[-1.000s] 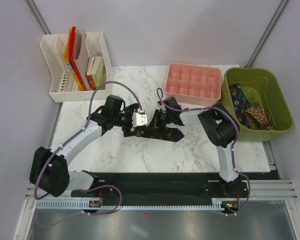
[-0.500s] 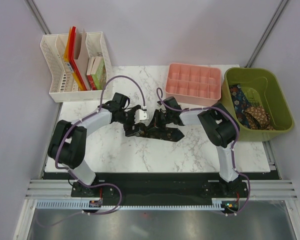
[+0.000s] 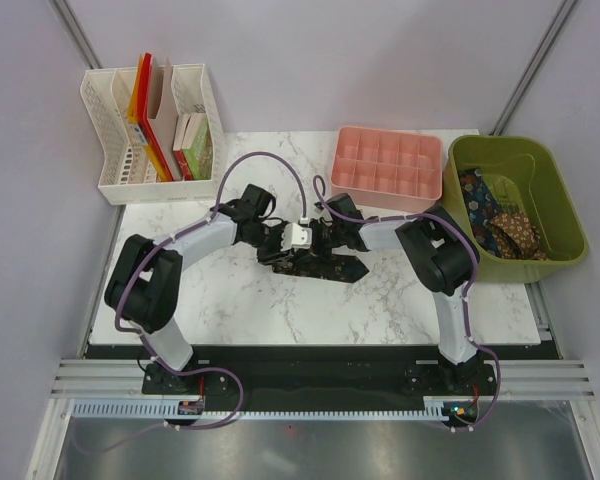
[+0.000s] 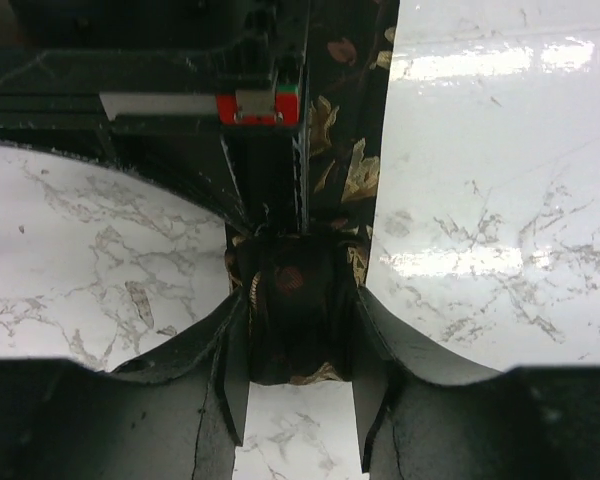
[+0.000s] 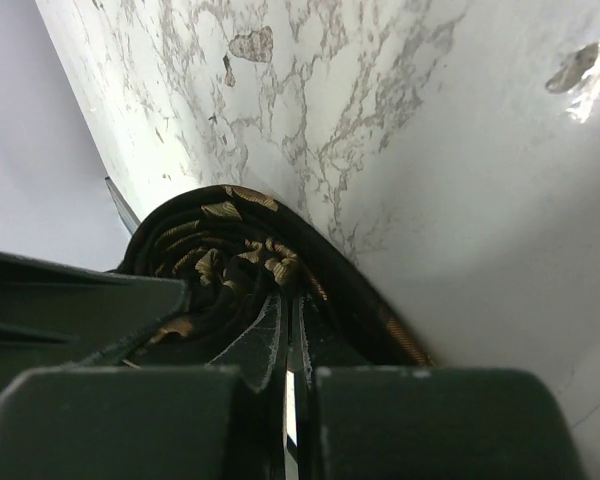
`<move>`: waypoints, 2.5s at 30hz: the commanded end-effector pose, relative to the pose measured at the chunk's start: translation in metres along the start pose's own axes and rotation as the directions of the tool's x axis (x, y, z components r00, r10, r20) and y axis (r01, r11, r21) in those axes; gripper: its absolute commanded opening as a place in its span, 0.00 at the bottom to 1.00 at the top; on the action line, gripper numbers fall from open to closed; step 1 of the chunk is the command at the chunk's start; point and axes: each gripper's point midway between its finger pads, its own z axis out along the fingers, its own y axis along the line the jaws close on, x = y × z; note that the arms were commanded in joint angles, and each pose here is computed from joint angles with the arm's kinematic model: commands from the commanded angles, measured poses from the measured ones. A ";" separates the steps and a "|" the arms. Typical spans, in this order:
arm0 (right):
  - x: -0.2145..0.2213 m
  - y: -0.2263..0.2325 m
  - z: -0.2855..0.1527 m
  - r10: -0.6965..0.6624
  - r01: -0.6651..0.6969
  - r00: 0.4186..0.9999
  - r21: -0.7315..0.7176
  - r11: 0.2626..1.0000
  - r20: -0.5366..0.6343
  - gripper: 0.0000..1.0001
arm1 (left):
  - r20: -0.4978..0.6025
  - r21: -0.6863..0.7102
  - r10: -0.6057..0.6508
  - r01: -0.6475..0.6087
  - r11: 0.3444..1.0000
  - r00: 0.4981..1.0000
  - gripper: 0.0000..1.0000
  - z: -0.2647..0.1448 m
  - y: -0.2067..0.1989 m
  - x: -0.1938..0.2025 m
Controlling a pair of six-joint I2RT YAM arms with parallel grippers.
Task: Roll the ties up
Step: Roll the tie at the center of the board.
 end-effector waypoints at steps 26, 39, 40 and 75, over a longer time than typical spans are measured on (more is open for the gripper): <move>0.002 -0.005 -0.008 0.030 -0.028 0.999 0.049 0.998 -0.033 0.26 | -0.409 0.054 -0.151 0.189 0.981 0.900 0.33 0.055 -0.027 0.062; -0.001 0.025 -0.041 -0.006 0.005 1.000 -0.050 0.999 -0.005 0.40 | -0.430 0.077 -0.151 0.203 0.976 0.890 0.32 0.059 -0.030 0.069; 0.003 0.024 -0.042 0.019 -0.019 1.000 -0.054 0.998 -0.015 0.41 | -0.431 0.078 -0.151 0.204 0.976 0.890 0.32 0.059 -0.031 0.069; -0.012 0.057 -0.055 0.063 -0.042 0.995 -0.235 0.971 0.081 0.45 | -0.430 0.100 -0.154 0.217 0.971 0.890 0.32 0.057 -0.033 0.071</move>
